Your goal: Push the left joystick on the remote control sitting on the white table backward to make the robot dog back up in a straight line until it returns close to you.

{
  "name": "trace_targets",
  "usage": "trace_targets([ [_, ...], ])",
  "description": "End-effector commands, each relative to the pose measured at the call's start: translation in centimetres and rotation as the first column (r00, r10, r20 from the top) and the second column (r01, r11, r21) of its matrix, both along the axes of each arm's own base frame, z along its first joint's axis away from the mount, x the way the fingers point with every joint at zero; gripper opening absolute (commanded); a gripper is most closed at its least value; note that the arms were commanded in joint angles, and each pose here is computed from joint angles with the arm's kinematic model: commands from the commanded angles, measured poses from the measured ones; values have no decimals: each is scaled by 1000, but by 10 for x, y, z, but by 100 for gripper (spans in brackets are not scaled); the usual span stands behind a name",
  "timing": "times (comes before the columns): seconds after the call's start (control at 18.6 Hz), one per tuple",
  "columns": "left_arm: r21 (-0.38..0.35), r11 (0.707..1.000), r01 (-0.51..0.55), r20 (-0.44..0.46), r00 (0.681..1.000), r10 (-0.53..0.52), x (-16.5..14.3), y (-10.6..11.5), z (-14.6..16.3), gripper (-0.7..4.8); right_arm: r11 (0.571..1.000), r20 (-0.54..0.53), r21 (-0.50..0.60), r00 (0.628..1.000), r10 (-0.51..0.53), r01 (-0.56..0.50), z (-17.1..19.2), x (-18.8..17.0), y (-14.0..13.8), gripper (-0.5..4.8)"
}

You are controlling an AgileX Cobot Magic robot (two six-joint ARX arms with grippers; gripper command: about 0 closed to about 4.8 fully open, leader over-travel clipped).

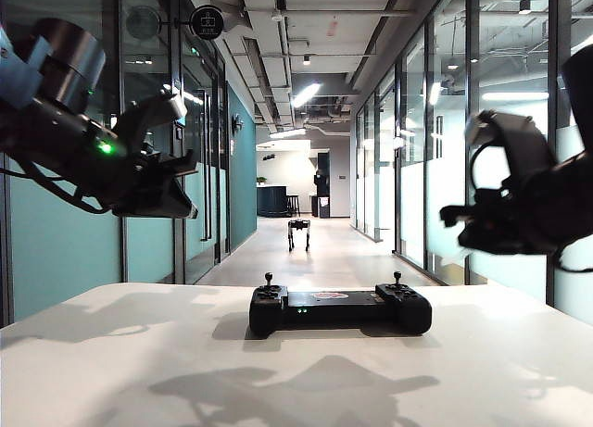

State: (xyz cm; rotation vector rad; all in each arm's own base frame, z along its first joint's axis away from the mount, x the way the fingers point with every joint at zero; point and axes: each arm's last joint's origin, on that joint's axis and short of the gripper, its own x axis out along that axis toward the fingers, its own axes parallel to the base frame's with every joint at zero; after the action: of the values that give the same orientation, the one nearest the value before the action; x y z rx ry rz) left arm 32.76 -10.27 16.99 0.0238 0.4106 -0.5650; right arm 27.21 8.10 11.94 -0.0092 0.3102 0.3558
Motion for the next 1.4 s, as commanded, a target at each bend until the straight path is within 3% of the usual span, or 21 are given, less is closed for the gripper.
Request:
trace_targets([
  [0.05, -30, 1000, 0, 13, 1000, 0, 8, -3, 5, -5, 1000, 0, 5, 1000, 11, -11, -3, 7, 6, 200],
  [0.22, -37, 999, 2, 28, 1000, -1, 16, -6, 11, -5, 1000, -17, 3, 1000, 17, -17, -10, 18, 11, 328],
  [0.97, -42, 999, 23, 15, 1000, -22, 19, -8, 6, -5, 1000, -125, 19, 992, 16, -14, -42, 63, 30, 328],
  [1.4, -42, 999, 23, 16, 1000, -22, 19, -8, 6, -5, 1000, -144, 13, 989, 15, -13, -40, 84, 36, 327],
])
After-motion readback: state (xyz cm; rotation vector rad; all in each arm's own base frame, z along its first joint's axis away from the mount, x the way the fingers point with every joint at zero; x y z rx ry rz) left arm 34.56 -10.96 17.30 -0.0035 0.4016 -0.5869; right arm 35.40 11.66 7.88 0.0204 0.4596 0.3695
